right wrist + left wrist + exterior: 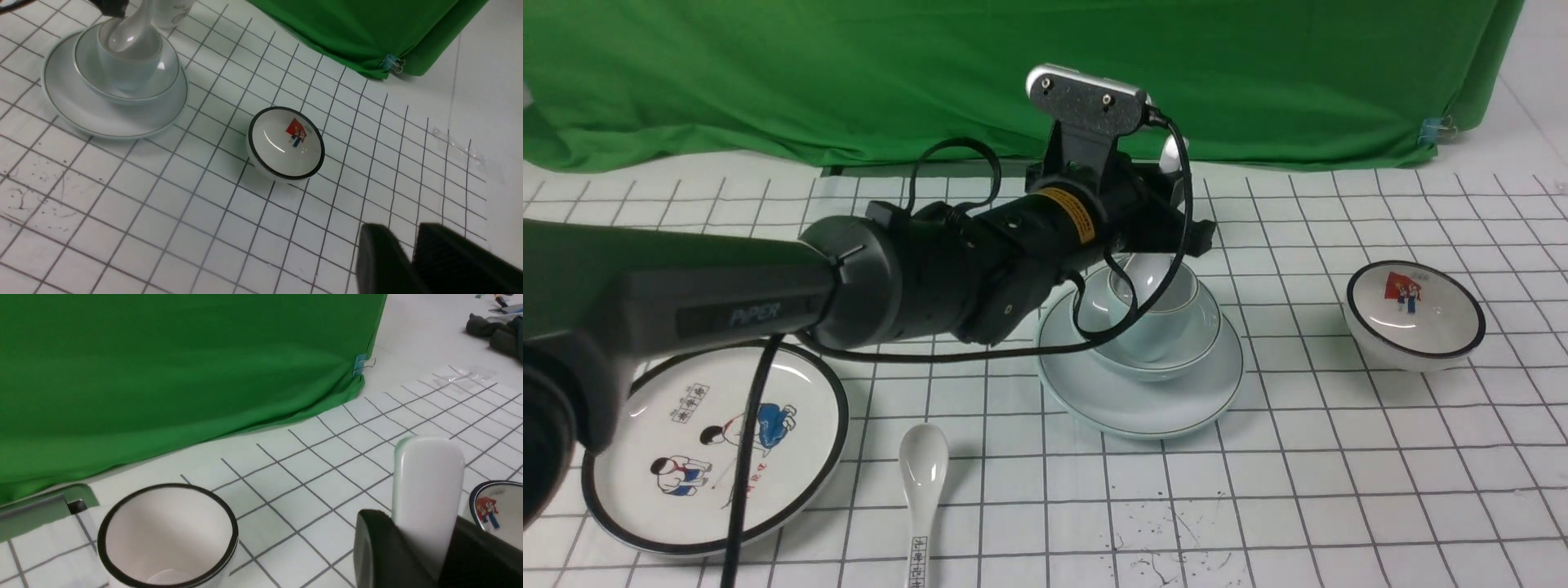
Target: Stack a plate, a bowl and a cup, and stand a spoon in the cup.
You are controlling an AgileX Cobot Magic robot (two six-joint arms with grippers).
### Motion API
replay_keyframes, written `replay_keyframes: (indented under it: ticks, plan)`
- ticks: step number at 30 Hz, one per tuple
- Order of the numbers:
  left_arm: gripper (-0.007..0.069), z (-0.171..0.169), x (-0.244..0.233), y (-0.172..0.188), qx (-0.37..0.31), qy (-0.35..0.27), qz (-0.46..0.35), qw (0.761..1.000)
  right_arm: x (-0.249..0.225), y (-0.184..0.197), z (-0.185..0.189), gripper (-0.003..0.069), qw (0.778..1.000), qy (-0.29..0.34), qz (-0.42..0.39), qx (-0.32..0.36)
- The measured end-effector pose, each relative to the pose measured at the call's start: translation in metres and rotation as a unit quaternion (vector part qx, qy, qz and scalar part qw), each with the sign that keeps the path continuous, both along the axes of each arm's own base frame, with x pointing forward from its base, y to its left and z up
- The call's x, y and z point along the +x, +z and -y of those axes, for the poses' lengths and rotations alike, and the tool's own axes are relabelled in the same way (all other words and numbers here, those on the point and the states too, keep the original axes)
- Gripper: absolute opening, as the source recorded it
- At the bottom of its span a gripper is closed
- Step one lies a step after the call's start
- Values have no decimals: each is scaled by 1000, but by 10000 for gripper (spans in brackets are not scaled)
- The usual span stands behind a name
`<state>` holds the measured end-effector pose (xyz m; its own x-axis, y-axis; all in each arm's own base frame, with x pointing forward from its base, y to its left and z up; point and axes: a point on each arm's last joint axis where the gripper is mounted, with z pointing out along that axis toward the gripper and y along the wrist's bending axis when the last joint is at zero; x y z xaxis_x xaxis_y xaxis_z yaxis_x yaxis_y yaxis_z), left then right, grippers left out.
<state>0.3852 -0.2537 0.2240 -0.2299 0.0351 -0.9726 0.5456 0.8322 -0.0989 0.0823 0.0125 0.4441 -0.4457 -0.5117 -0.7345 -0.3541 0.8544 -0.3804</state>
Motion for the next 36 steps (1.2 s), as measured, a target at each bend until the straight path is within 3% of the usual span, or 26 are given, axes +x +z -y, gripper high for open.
replay_keyframes:
  ticks: [6,10,13,17,20,22,26,29,36]
  plan:
    - [176,0,0,-6,13,0,-17,1000,0,0,0,176,1000,-2,0,1]
    - [314,-2,-2,-3,23,2,-30,999,0,0,0,177,1000,-3,1,1]
    - [375,-8,-10,17,34,5,-45,998,0,0,0,179,1000,-3,0,2]
    - [381,-18,-23,58,64,8,-66,996,0,0,0,180,1000,-7,0,7]
    - [309,-39,-48,120,133,15,-82,988,0,0,0,171,1000,-15,-1,19]
    - [274,-48,-58,137,157,16,-86,984,0,0,0,155,1000,-16,-1,20]
    - [105,-79,-99,184,215,20,-98,971,5,-1,-4,43,1000,-12,-9,22]
    - [3,-101,-130,204,237,22,-111,965,14,-2,-13,12,999,6,-10,36]
    - [-38,-152,-207,213,213,30,-85,973,27,3,-31,11,994,50,24,91]
